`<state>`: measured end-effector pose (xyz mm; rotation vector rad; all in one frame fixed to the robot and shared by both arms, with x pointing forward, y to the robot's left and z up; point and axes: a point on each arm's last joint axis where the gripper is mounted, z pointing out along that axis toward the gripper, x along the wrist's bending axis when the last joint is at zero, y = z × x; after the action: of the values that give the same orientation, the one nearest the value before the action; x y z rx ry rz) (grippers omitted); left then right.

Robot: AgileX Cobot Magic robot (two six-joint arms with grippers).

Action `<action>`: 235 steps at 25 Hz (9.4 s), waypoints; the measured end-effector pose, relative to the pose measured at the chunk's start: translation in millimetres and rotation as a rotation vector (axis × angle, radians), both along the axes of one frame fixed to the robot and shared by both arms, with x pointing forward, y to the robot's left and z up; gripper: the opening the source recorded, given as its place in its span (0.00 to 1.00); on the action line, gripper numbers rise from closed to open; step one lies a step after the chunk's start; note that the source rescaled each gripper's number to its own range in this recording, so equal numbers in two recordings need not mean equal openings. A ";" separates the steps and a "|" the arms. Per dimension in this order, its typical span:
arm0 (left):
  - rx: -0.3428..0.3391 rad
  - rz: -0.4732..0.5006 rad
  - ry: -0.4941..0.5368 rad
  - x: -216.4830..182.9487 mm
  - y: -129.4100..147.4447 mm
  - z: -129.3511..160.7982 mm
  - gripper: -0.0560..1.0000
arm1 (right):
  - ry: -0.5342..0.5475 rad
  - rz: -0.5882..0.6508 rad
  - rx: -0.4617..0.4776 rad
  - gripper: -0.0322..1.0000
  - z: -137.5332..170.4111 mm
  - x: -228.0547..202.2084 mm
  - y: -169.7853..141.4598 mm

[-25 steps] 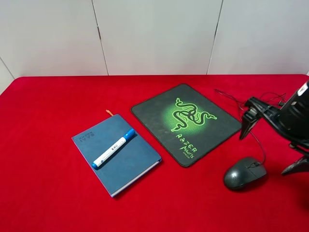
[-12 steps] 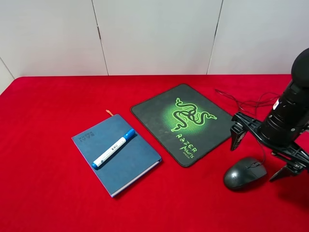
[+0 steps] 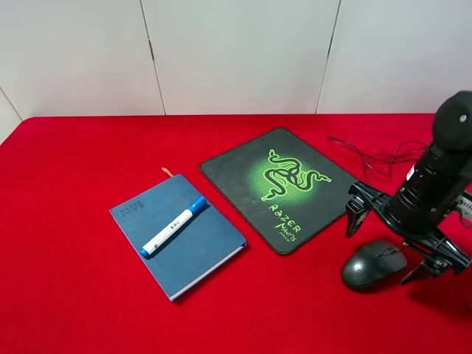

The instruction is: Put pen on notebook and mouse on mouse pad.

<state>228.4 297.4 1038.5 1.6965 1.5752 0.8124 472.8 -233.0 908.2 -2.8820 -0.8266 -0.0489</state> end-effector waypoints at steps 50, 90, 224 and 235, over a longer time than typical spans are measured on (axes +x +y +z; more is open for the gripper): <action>0.000 0.000 0.000 0.0 0.0 0.0 1.00 | -0.099 -0.024 -0.007 0.03 -10.3 -5.7 -4.0; 0.000 0.000 0.000 0.0 0.0 0.0 1.00 | -0.231 0.376 0.157 0.03 54.5 117.5 47.6; 0.000 0.000 0.000 0.0 0.0 0.0 1.00 | -0.930 1.055 -0.335 1.00 220.8 -193.8 -51.3; 0.000 0.000 0.000 0.0 0.0 0.0 1.00 | -0.988 0.977 -0.471 1.00 185.4 -221.1 -66.4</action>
<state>228.4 297.4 1038.5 1.6965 1.5752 0.8124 251.7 -299.5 1093.5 -2.2878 -2.5565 -1.3539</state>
